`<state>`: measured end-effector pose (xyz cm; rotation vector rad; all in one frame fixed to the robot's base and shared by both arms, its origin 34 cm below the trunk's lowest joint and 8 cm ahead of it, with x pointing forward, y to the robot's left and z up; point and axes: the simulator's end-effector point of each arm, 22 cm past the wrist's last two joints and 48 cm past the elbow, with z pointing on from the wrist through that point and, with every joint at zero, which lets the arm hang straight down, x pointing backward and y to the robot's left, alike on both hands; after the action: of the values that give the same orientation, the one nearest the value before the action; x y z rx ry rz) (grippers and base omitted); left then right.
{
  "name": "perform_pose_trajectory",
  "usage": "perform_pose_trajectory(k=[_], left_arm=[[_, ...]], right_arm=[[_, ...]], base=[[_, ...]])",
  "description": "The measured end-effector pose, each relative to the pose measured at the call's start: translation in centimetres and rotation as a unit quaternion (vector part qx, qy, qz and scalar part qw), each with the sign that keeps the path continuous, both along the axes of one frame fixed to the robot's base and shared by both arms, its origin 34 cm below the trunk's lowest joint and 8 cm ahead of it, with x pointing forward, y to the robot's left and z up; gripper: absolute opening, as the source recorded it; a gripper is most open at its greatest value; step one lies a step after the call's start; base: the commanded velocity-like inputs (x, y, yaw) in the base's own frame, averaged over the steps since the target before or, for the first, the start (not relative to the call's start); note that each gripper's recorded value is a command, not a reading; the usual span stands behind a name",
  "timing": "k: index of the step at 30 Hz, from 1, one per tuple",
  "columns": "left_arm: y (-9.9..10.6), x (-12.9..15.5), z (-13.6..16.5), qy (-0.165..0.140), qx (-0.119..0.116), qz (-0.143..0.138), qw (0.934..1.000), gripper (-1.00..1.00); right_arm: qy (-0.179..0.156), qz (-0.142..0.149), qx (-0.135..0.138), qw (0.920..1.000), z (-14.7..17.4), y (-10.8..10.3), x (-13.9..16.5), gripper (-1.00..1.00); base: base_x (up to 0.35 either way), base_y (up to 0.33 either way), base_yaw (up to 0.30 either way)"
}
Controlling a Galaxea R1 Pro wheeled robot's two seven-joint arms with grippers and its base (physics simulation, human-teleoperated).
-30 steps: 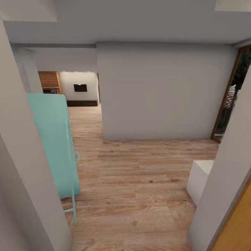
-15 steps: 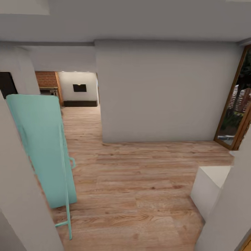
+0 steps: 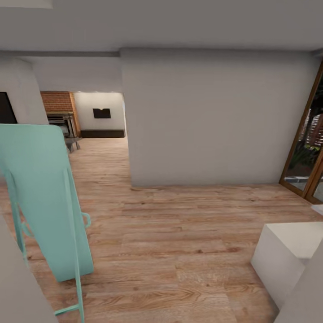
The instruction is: Move the two storage containers from the living room to the garage. In the garage, place one container on the floor and stack the other container on top of it (either order is fine).
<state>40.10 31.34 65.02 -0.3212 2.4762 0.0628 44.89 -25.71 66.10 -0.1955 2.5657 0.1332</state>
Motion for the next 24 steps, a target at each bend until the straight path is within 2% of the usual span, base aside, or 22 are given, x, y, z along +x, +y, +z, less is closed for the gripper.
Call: perform_pose_trajectory(k=[9,13,19,24], left_arm=[[0.5,0.3,0.3,-0.009,0.005,0.001,1.0,1.0],[-0.5,0.1,0.1,-0.006,-0.002,-0.001,1.0,1.0],[-0.5,0.0,0.0,-0.005,-0.003,-0.002,1.0,1.0],[0.4,-0.1,0.1,-0.006,0.003,0.002,1.0,1.0]], right_arm=[[-0.001,-0.002,0.001,1.0,0.0,0.0,0.1,1.0],[-0.002,-0.006,-0.003,1.0,0.0,-0.3,0.1,1.0],[-0.002,-0.002,-0.006,1.0,0.0,-0.3,0.1,1.0],[-0.003,0.0,-0.007,1.0,0.0,-0.3,0.1,1.0]], base=[[0.327,0.0,0.0],[0.327,0.0,0.0],[0.327,0.0,0.0],[0.327,0.0,0.0]])
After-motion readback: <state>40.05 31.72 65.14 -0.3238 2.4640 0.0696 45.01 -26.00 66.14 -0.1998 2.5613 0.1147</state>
